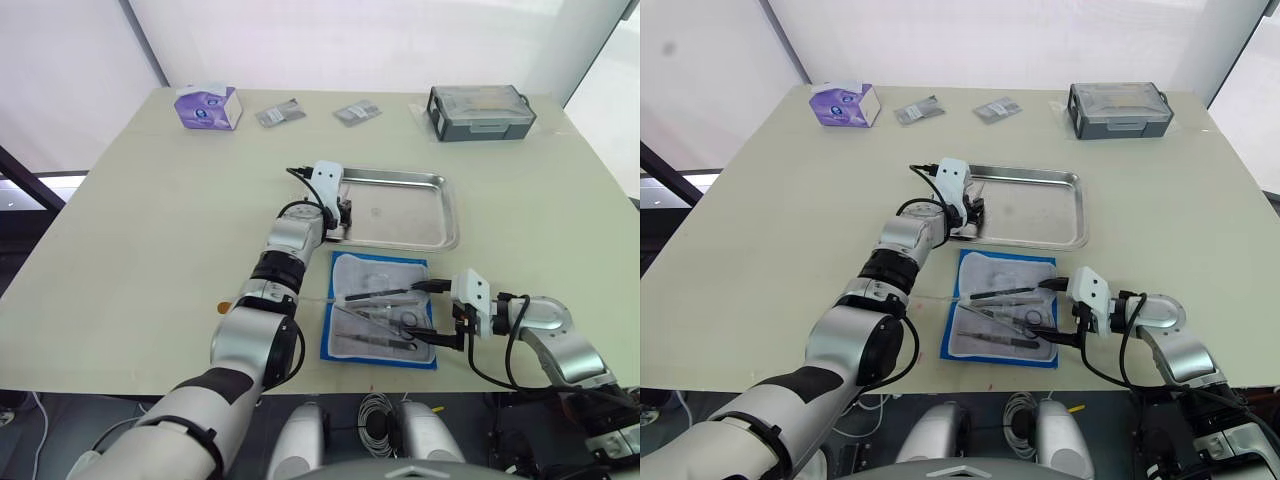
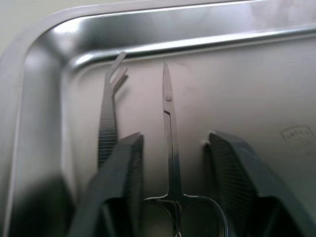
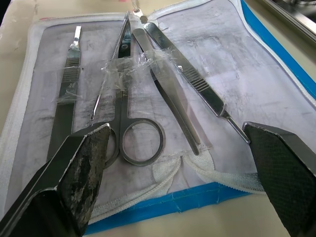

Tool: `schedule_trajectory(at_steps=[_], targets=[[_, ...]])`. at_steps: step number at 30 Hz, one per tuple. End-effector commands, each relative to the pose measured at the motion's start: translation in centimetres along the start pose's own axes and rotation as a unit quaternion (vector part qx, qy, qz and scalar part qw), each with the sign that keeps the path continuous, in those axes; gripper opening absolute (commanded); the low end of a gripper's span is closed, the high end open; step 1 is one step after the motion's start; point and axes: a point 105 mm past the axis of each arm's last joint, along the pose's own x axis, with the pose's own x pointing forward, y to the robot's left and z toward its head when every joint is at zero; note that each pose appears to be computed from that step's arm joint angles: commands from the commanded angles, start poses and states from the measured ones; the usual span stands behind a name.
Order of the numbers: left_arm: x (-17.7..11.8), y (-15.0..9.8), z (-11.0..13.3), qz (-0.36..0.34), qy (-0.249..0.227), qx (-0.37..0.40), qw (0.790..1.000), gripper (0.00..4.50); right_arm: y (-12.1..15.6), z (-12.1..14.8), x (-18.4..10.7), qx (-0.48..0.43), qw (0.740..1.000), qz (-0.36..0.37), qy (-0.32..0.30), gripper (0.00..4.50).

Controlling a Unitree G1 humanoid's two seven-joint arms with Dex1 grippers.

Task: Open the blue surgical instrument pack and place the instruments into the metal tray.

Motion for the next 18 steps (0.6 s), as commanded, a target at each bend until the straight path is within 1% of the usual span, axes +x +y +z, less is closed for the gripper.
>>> schedule_trajectory(at_steps=[1, 2, 5, 8, 10, 13, 16, 18], targets=[[-0.7, -0.4, 3.6, -0.018, -0.048, 0.002, 0.999, 3.03, 2.5, -5.2, 0.2, 0.073, 0.993, 0.025, 0.085, 4.5], [-0.9, -0.6, 4.0, -0.024, -0.054, 0.002, 0.998, 3.03, 2.4, -5.2, 0.2, 0.073, 0.993, 0.024, 0.084, 4.5], [-2.0, -1.8, 5.9, -0.071, -0.083, 0.01, 0.994, 3.03, 2.4, -5.1, 0.2, 0.079, 0.994, 0.016, 0.076, 4.5], [-2.8, -2.5, 6.4, -0.099, -0.093, 0.02, 0.991, 3.03, 2.3, -5.0, 0.3, 0.09, 0.994, 0.003, 0.06, 4.5], [-3.5, -2.8, 6.8, -0.121, -0.111, 0.038, 0.986, 3.03, 2.4, -5.0, 0.7, 0.097, 0.994, -0.005, 0.048, 4.5], [-4.3, -2.8, 6.4, -0.155, -0.126, 0.063, 0.978, 3.03, 2.9, -5.1, 1.0, 0.101, 0.994, -0.007, 0.041, 4.5], [-5.5, -3.3, 5.6, -0.216, -0.14, 0.104, 0.961, 3.03, 3.2, -5.3, 0.9, 0.1, 0.994, -0.005, 0.041, 4.5], [-6.1, -3.2, 4.7, -0.248, -0.131, 0.126, 0.952, 3.03, 3.3, -5.6, 0.7, 0.096, 0.994, -0.001, 0.05, 4.5]])
